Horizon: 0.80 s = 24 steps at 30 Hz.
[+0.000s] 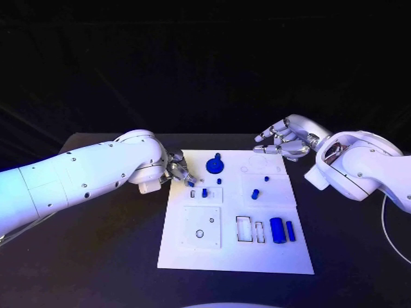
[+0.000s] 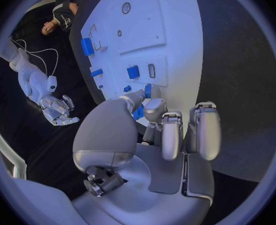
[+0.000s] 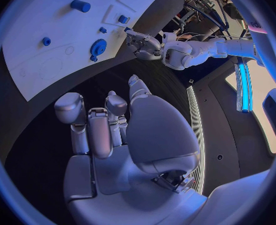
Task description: Assemble the parts on the task board
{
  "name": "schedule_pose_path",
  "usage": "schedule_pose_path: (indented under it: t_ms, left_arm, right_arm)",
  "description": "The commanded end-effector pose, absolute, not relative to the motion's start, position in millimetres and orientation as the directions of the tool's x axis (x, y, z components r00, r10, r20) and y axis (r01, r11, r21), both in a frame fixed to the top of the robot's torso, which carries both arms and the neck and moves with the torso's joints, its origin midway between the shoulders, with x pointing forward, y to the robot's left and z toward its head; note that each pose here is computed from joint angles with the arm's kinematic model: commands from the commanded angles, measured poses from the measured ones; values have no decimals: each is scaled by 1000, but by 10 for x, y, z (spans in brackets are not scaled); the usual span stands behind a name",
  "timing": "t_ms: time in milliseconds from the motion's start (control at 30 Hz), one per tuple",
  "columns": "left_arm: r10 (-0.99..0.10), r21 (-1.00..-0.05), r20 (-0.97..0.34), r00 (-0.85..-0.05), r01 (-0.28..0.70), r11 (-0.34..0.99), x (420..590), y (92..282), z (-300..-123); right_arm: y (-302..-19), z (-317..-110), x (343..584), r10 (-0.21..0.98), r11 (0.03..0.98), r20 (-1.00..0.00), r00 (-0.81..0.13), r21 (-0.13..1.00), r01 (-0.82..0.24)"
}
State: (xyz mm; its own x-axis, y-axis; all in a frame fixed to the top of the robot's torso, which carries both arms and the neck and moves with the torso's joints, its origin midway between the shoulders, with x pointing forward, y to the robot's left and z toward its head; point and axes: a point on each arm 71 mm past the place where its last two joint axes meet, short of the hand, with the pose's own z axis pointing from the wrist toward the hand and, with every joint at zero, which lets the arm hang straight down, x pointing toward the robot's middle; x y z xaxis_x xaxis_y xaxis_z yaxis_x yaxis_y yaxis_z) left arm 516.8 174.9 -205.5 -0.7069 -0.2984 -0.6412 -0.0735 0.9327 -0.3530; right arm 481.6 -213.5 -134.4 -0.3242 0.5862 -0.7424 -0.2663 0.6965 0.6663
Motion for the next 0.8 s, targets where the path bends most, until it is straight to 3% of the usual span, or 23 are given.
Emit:
schedule_pose_path:
  t_ms: [33, 800]
  left_arm:
    - [-297, -367, -677, -674, -41, 929, 5150, 1728, -2064]
    - [-202, -304, -641, -740, 4, 953, 5029, 1740, -2192]
  right_arm:
    - [-2116, -1349, 4805, 578, 695, -744, -337, 664, -275]
    - [-2113, -1359, 4805, 576, 694, -743, -340, 665, -275]
